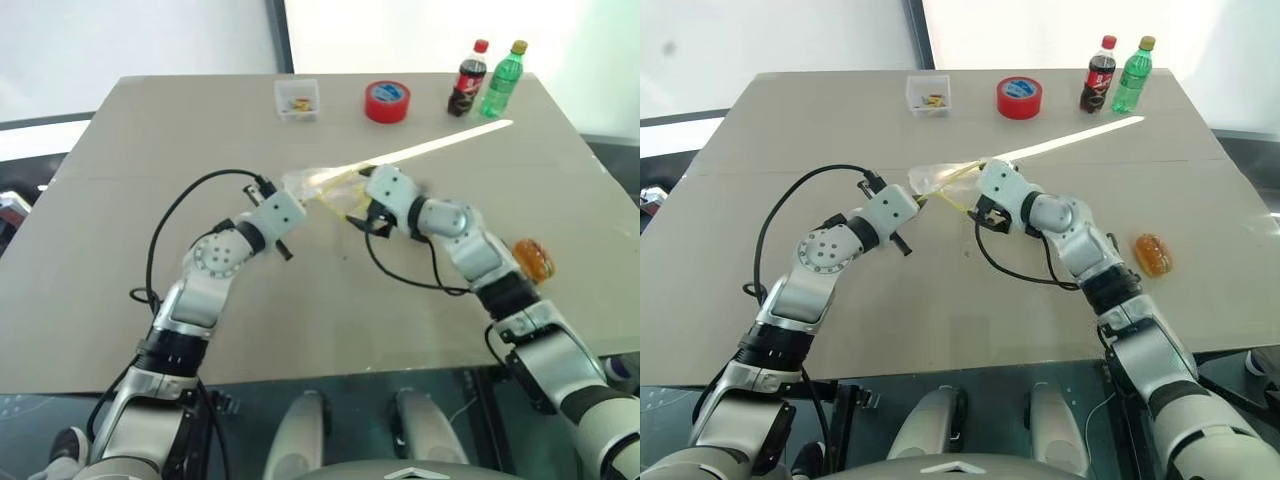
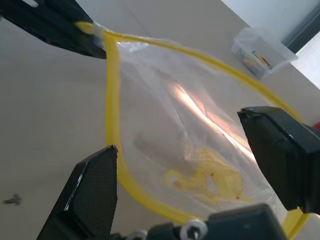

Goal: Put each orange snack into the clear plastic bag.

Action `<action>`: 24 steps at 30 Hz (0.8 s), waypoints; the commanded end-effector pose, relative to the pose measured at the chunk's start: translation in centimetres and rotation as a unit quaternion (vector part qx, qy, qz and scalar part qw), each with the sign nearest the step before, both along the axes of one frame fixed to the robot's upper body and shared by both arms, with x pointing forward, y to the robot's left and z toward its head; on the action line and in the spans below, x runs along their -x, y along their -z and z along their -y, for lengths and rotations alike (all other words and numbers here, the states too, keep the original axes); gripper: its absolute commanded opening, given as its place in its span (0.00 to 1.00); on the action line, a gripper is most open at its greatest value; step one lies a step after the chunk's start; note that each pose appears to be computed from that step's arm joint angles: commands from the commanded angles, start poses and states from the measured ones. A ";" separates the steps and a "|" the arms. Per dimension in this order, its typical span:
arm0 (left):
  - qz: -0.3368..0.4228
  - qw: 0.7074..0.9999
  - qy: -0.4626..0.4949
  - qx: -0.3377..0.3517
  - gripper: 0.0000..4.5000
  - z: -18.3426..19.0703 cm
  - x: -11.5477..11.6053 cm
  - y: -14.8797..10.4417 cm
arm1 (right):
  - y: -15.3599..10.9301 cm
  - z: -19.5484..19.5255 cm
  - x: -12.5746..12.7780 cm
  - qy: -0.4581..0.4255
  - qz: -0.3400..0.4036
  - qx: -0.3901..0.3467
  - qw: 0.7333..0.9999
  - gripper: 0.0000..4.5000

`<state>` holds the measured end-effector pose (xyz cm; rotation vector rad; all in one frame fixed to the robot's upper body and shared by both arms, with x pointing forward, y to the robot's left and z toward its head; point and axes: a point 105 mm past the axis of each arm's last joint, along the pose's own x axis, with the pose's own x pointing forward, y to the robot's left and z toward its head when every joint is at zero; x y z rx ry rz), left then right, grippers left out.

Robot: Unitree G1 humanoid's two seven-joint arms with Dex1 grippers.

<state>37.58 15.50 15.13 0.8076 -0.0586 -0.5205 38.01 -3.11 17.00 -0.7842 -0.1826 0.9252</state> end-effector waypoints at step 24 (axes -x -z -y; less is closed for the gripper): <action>0.015 0.998 -0.060 -0.001 0.00 -3.4 0.4 -0.4 | 0.7 9.5 1.6 0.323 -0.160 -0.273 0.892 0.99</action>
